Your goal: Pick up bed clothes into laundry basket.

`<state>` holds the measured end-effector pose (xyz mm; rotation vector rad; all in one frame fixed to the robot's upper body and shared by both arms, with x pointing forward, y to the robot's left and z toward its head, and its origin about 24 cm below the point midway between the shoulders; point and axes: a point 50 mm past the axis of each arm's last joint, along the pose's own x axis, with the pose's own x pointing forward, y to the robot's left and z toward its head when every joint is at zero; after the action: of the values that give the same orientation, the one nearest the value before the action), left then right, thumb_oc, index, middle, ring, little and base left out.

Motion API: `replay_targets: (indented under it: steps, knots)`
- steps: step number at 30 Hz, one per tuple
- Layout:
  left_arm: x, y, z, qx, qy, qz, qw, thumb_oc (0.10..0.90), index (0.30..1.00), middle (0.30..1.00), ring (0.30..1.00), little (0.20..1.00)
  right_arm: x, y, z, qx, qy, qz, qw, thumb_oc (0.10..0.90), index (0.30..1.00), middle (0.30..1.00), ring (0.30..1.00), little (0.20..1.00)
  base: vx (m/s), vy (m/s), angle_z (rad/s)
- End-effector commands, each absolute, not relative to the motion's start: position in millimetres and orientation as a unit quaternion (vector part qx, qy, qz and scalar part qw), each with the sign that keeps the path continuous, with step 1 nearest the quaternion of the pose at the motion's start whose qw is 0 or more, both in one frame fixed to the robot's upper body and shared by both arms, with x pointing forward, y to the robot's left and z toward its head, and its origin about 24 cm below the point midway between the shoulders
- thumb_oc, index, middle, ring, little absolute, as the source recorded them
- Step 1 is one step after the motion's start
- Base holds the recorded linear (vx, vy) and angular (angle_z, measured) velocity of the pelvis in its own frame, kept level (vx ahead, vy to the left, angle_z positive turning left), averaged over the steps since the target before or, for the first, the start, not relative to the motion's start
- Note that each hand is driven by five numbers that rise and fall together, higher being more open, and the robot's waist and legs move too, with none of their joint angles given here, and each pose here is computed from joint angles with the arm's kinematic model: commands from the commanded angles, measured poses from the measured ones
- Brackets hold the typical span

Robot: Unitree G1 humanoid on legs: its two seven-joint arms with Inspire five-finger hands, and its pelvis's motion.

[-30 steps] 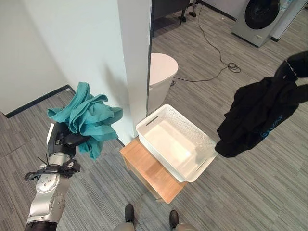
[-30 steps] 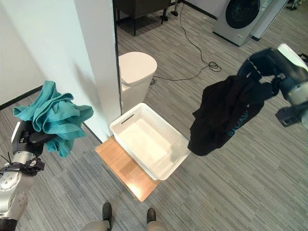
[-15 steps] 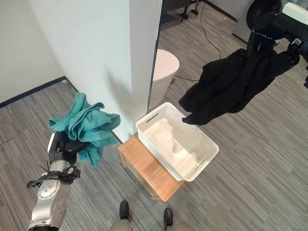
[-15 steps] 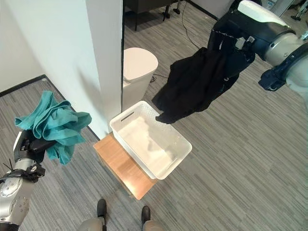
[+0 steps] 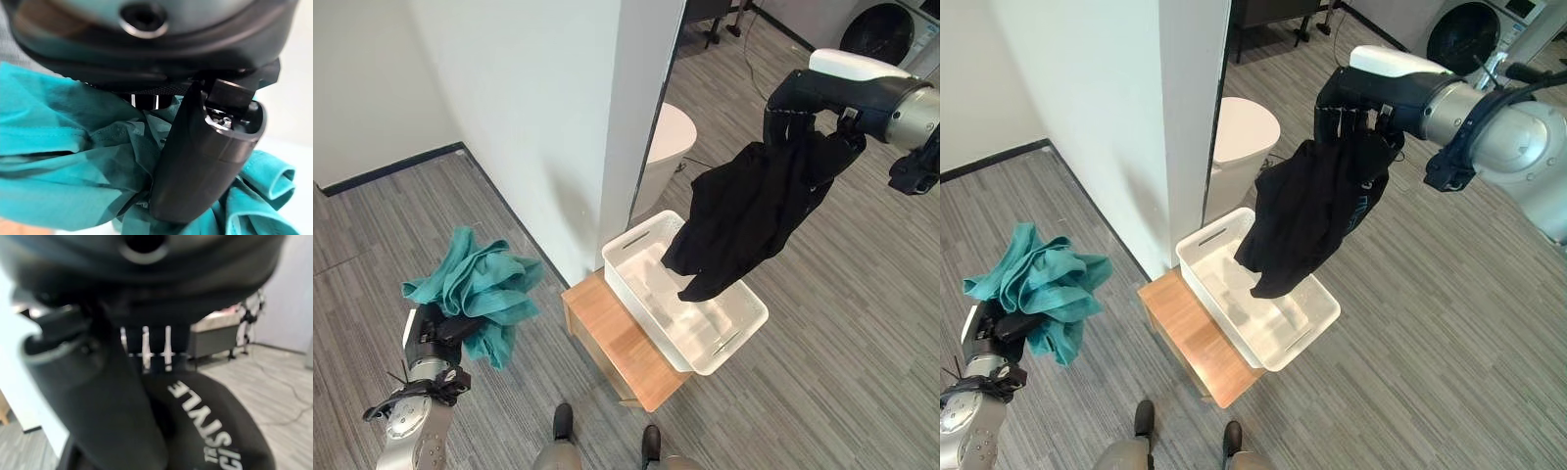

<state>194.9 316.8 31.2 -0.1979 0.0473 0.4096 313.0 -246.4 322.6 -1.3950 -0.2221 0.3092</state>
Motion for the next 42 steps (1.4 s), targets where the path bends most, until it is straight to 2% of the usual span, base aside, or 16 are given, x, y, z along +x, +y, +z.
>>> replay_targets:
  steps: [1, 12, 18, 23, 25, 31, 32, 33, 36, 42]
  knots:
    - [209, 321, 90, -0.079, -0.122, 0.175, 0.974, 0.4, 0.3, 0.3, 0.3, 0.3, 302, -252, 369, -0.648, -0.16, 0.066, 0.742, 0.4, 0.3, 0.3, 0.3, 0.3, 0.01, 0.004, 0.04]
    - [207, 325, 93, -0.072, -0.129, 0.192, 0.97, 0.4, 0.3, 0.3, 0.3, 0.3, 332, -279, 313, -0.618, -0.08, 0.046, 0.781, 0.4, 0.3, 0.3, 0.3, 0.3, -0.01, -0.005, 0.09]
    - [216, 318, 96, -0.077, -0.132, 0.174, 0.973, 0.4, 0.3, 0.3, 0.3, 0.3, 354, -280, 277, -0.572, -0.055, 0.028, 0.818, 0.4, 0.3, 0.3, 0.3, 0.3, 0.0, -0.002, 0.01]
    - [223, 312, 100, -0.084, -0.139, 0.155, 0.975, 0.4, 0.3, 0.3, 0.3, 0.3, 372, -277, 253, -0.573, -0.021, 0.018, 0.819, 0.4, 0.3, 0.3, 0.3, 0.3, -0.01, -0.01, 0.1]
    - [224, 310, 98, -0.089, -0.137, 0.152, 0.975, 0.4, 0.3, 0.3, 0.3, 0.3, 379, -279, 238, -0.591, 0.009, 0.015, 0.807, 0.4, 0.3, 0.3, 0.3, 0.3, 0.0, -0.01, 0.06]
    - [222, 313, 92, -0.091, -0.126, 0.16, 0.975, 0.4, 0.3, 0.3, 0.3, 0.3, 381, -286, 206, -0.6, 0.091, 0.045, 0.794, 0.4, 0.3, 0.3, 0.3, 0.3, 0.01, -0.011, 0.04]
    - [222, 313, 92, -0.089, -0.125, 0.159, 0.975, 0.4, 0.3, 0.3, 0.3, 0.3, 382, -289, 205, -0.593, 0.101, 0.043, 0.798, 0.489, 0.434, 0.434, 0.434, 0.434, 0.0, -0.022, 0.06]
    - [223, 313, 91, -0.086, -0.122, 0.157, 0.976, 0.4, 0.3, 0.3, 0.3, 0.3, 382, -295, 196, -0.596, 0.136, 0.046, 0.79, 0.8, 0.9, 0.9, 0.9, 0.9, 0.0, -0.014, 0.04]
    - [225, 313, 93, -0.083, -0.123, 0.15, 0.978, 0.4, 0.3, 0.3, 0.3, 0.3, 385, -298, 203, -0.604, 0.166, 0.046, 0.778, 0.8, 0.9, 0.9, 0.9, 0.9, 0.01, -0.016, 0.07]
    - [227, 311, 97, -0.088, -0.134, 0.146, 0.976, 0.4, 0.3, 0.3, 0.3, 0.3, 385, -280, 224, -0.604, 0.133, 0.088, 0.781, 0.8, 0.9, 0.9, 0.9, 0.9, 0.01, 0.0, 0.04]
